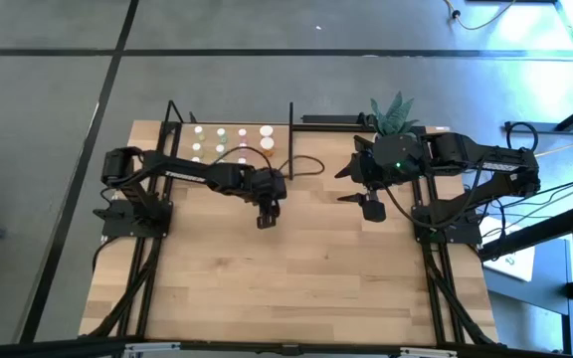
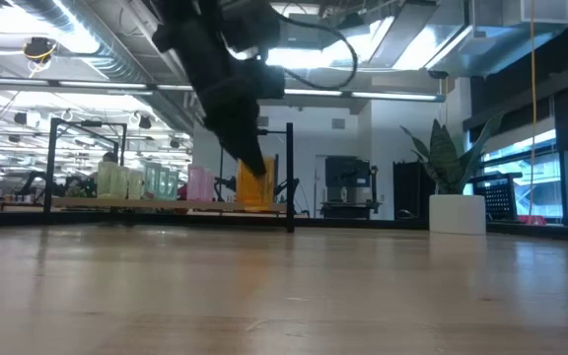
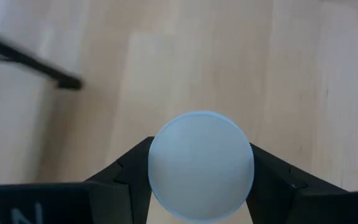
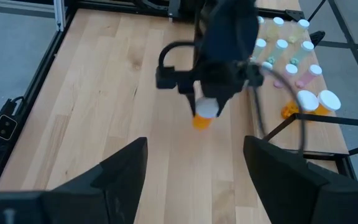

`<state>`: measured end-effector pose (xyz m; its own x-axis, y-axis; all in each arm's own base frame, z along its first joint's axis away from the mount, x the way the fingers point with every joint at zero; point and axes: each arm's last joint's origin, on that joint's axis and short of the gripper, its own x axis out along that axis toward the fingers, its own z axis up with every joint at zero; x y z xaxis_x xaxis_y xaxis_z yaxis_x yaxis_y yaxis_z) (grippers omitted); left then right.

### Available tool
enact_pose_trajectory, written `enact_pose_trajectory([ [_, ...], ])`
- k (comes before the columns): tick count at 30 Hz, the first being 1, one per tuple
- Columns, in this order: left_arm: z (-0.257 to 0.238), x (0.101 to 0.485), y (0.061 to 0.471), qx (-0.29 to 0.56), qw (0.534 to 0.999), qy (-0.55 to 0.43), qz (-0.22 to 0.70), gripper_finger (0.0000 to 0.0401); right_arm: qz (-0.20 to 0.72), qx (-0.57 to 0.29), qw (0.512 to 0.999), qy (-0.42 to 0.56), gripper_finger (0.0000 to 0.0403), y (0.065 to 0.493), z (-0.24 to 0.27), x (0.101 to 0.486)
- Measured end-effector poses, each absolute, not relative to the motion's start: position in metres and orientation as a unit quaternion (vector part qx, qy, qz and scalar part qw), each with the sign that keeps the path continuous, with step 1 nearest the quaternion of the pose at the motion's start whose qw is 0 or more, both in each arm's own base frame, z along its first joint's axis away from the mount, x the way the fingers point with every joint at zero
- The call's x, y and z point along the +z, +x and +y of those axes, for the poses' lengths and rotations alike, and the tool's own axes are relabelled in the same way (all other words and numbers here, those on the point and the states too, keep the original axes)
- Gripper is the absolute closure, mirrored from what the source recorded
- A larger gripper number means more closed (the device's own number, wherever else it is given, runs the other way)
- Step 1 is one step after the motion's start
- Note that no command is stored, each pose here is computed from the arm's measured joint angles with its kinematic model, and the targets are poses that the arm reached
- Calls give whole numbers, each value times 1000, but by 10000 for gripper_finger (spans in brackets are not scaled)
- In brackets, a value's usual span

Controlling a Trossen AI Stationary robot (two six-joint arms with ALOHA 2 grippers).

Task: Pick and place medicine bottles onto shelf by color
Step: Put the orange pill bottle on the shelf and align it with the other orange pill bottles

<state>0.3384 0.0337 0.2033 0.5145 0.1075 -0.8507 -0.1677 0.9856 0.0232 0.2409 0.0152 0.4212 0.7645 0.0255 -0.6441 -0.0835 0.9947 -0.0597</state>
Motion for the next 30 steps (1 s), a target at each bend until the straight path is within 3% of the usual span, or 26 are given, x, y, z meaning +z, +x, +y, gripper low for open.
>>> enact_pose_trajectory([
  [15,87,262,318,201,856,-81,470,216,336,29,940,-42,136,242,15,422],
  [30,117,246,317,245,829,-115,489,216,335,29,941,-42,136,242,15,422],
])
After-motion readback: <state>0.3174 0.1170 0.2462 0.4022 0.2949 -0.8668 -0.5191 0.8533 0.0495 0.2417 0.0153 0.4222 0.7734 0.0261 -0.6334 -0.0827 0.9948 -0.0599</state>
